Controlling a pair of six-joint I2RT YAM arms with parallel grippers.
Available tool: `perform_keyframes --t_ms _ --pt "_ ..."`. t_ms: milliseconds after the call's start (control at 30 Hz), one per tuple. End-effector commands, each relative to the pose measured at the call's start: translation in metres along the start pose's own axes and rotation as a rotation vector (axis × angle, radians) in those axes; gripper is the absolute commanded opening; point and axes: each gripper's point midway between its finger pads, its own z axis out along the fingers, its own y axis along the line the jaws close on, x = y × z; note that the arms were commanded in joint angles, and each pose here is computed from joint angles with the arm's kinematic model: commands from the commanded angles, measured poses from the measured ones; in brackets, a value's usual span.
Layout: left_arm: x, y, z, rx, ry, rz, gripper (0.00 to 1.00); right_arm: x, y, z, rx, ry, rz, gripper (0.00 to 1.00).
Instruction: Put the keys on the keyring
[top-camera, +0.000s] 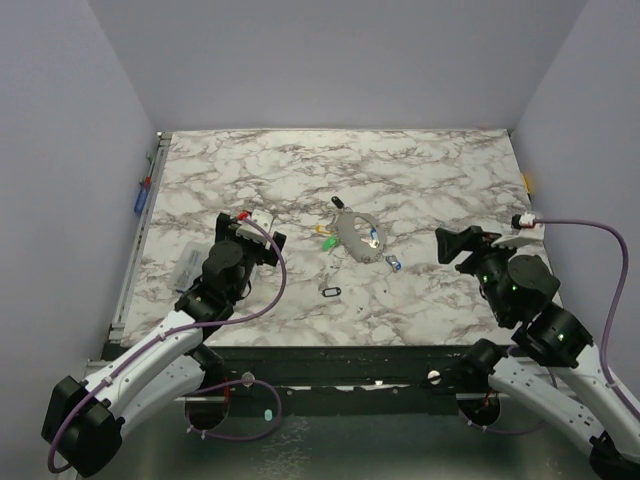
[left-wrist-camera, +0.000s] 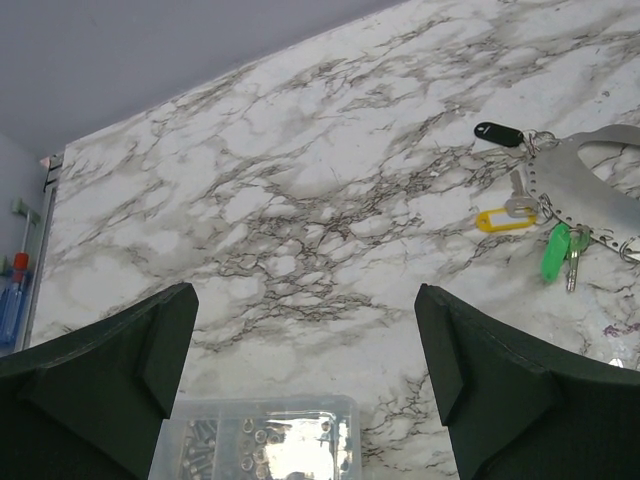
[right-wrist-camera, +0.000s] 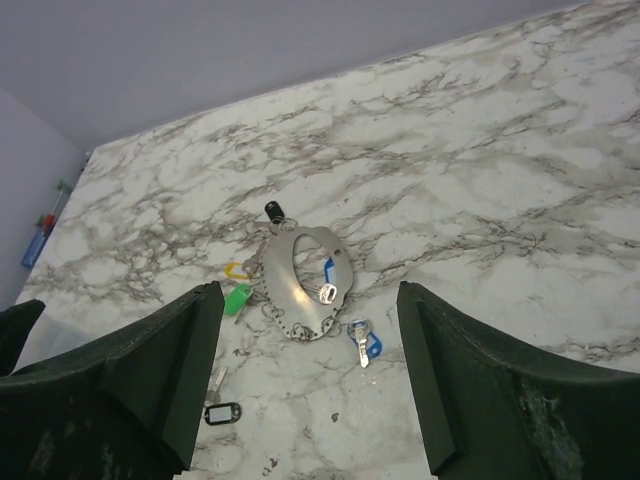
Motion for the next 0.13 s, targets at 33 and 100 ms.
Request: perform_keyframes --t_ms 33,100 --pt "0.0025 -0.0009 0.0006 0.009 0.005 0.013 0.99 -0.0024 0.0029 0.0011 -0.025 -0.029 -0.01 0.81" --pt "0.0022 -0.001 0.0008 0.009 0.004 0.016 0.99 -0.0018 0.0029 0.0025 -0.012 -0.013 -0.017 0.87"
